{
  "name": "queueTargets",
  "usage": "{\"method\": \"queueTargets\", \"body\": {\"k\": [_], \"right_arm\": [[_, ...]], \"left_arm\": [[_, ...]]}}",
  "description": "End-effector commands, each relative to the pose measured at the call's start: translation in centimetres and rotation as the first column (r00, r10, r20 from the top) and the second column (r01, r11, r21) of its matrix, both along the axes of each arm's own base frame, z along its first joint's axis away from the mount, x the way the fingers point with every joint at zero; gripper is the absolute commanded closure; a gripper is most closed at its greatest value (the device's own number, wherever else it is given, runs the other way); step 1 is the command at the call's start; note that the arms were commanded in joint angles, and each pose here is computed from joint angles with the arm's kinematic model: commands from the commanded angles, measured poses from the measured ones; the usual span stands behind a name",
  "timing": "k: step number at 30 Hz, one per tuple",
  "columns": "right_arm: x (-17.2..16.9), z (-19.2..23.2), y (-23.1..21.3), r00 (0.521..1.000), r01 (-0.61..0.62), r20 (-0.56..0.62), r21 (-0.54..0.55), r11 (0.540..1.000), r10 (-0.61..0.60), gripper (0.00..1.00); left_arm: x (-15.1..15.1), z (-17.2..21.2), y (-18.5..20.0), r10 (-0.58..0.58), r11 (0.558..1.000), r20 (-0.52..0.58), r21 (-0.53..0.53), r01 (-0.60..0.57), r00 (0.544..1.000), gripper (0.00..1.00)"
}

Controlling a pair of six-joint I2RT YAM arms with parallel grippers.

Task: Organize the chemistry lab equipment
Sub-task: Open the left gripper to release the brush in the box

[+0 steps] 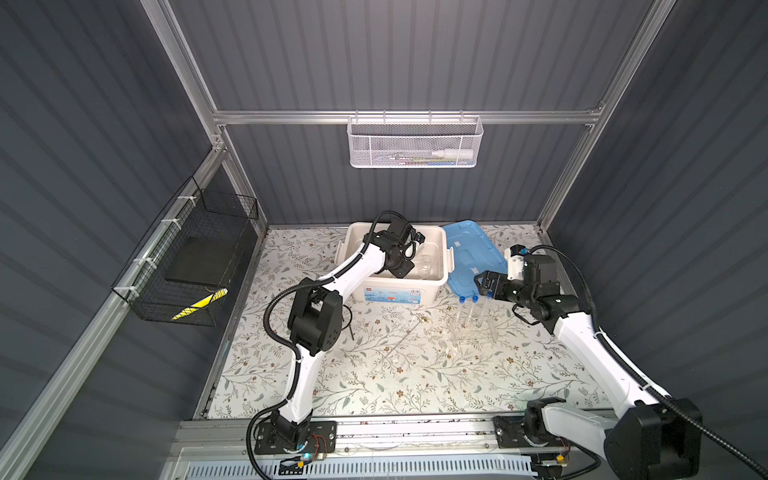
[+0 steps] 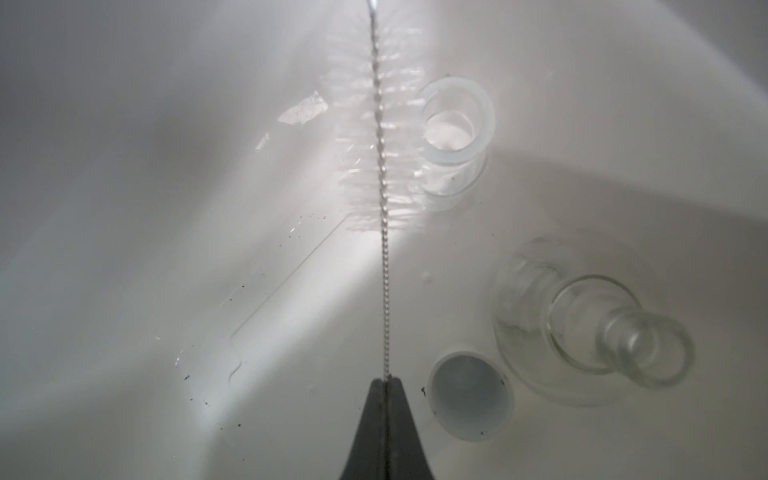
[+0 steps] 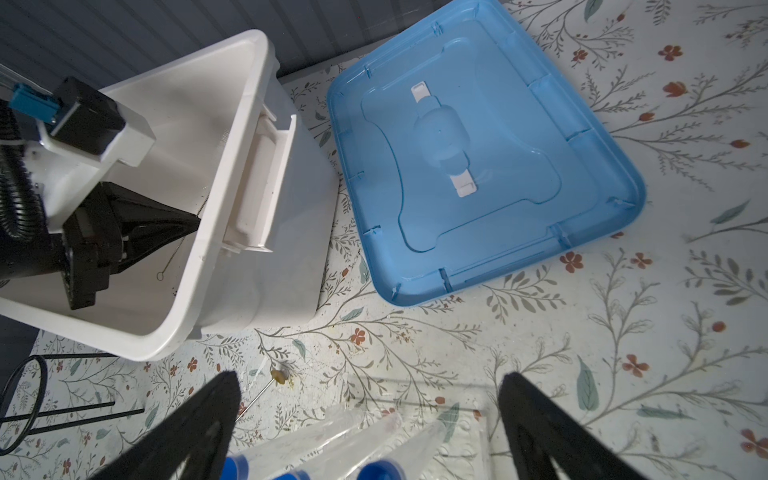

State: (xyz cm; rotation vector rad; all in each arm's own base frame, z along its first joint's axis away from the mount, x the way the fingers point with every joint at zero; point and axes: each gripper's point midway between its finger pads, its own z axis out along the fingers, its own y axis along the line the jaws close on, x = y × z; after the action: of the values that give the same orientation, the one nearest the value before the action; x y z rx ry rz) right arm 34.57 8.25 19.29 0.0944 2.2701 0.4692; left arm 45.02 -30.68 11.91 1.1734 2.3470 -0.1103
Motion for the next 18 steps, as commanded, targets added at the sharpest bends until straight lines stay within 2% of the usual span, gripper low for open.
{"method": "queueTargets", "body": {"k": [1,7,18], "right_arm": [[0.1,-0.2,-0.2,1.0,0.005,-0.007,-0.005,1.0,-0.005,0.01],[0.1,-0.2,-0.2,1.0,0.007,-0.005,-0.006,1.0,-0.007,0.01],[0.0,-0.3,-0.3,1.0,0.009,-0.006,-0.011,1.0,-0.009,0.01]], "left_arm": [[-0.5,-1.9,0.3,-0.003,1.0,-0.057,0.009,0.003,0.998,0.98],[-1.1,-3.9,0.5,-0.005,0.999,-0.113,0.036,0.009,0.994,0.97],[-1.1,-5.4,0.9,0.016,0.998,-0.147,0.062,-0.007,0.989,0.92]]}}
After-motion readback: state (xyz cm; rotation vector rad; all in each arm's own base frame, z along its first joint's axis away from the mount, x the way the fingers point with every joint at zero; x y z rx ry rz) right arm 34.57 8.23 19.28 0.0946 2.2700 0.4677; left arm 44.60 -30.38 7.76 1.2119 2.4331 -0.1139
